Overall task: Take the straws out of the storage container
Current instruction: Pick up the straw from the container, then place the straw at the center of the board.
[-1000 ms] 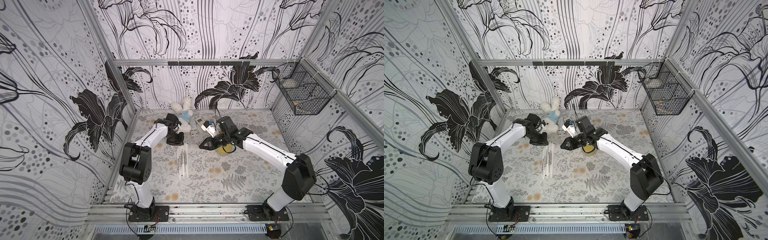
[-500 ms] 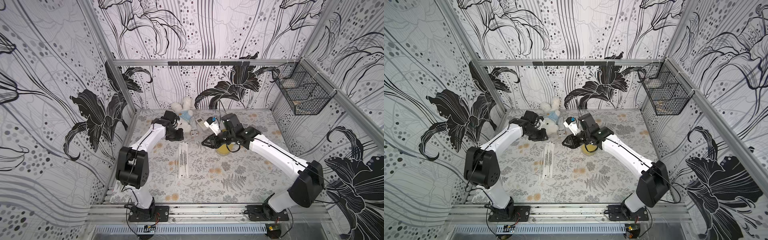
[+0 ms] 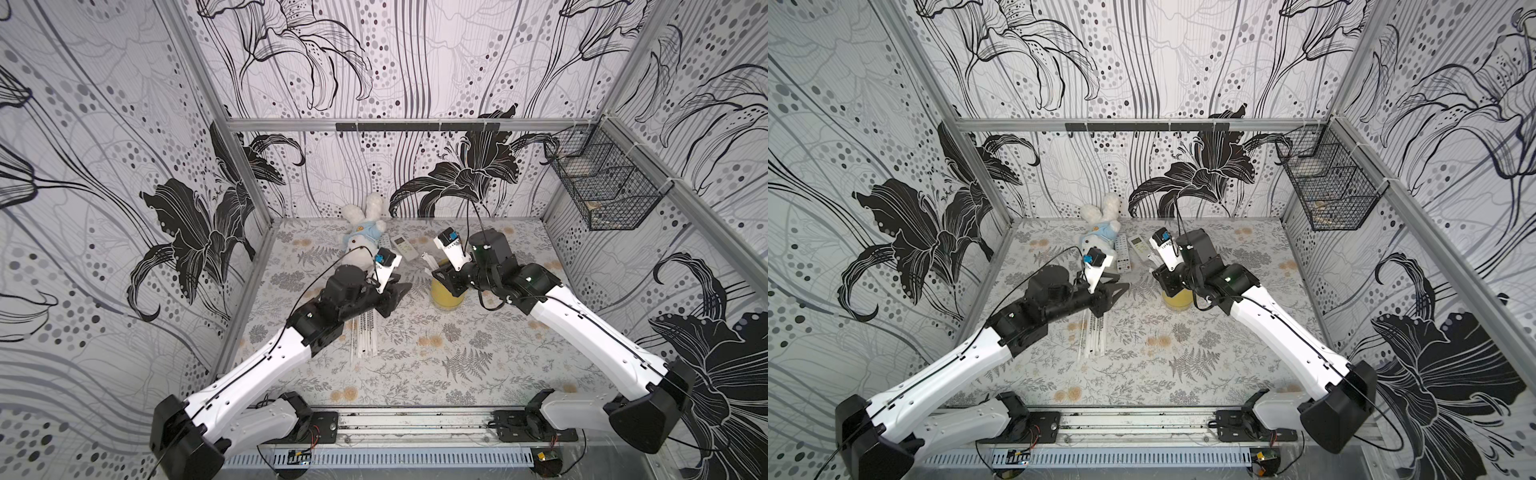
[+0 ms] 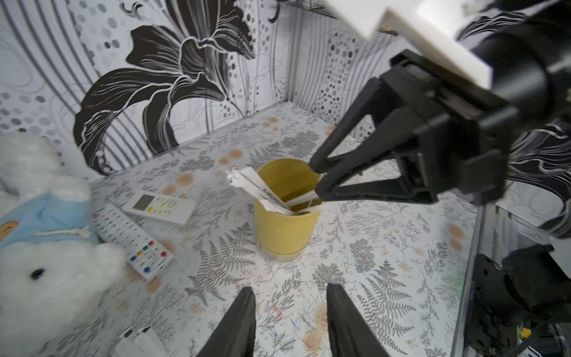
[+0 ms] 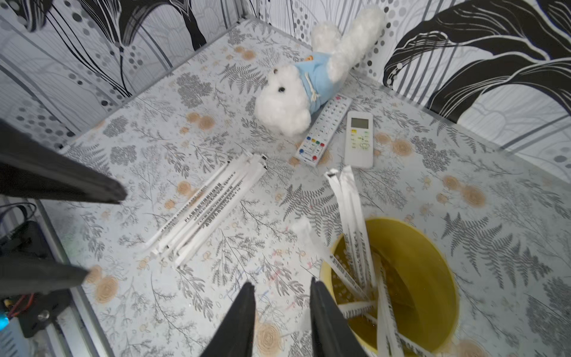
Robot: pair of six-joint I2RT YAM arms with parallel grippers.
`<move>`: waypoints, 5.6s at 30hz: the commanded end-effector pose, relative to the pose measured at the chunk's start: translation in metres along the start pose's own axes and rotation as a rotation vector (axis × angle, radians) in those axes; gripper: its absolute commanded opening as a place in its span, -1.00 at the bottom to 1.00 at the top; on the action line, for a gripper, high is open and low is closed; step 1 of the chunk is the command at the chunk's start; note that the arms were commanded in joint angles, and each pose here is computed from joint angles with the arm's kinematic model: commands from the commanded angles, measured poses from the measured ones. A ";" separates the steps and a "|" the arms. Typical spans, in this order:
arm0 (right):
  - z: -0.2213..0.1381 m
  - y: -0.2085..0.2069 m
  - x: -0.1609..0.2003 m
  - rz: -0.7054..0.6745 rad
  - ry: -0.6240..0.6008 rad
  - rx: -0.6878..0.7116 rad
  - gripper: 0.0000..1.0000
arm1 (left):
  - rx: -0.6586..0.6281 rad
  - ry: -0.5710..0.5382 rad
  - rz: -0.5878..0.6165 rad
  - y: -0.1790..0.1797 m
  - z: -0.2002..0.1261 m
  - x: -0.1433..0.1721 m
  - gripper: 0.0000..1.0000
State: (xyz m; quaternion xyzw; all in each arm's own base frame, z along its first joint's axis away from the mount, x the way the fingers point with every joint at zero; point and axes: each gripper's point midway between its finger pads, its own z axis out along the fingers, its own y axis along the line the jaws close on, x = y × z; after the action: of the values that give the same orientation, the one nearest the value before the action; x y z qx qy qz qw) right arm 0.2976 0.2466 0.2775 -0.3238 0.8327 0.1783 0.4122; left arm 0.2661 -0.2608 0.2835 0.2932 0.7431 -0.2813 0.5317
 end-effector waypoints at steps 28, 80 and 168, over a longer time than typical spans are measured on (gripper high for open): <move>0.034 -0.029 0.040 -0.175 0.100 0.143 -0.25 | 0.230 -0.181 0.169 -0.054 0.029 0.034 -0.11; 0.044 -0.038 0.012 -0.235 0.077 0.191 -1.00 | 0.205 -0.203 0.182 -0.053 0.018 0.036 -0.13; 0.259 0.079 0.035 0.602 0.617 -0.580 -0.53 | -0.414 0.337 -0.582 0.086 -0.049 0.145 -0.12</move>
State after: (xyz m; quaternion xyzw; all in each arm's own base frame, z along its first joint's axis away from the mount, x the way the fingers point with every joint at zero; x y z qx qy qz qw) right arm 0.3722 0.4382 0.0896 -0.2105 0.8852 0.4133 -0.0355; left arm 0.2543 -0.1424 0.1388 -0.0105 0.9233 -0.1950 0.3306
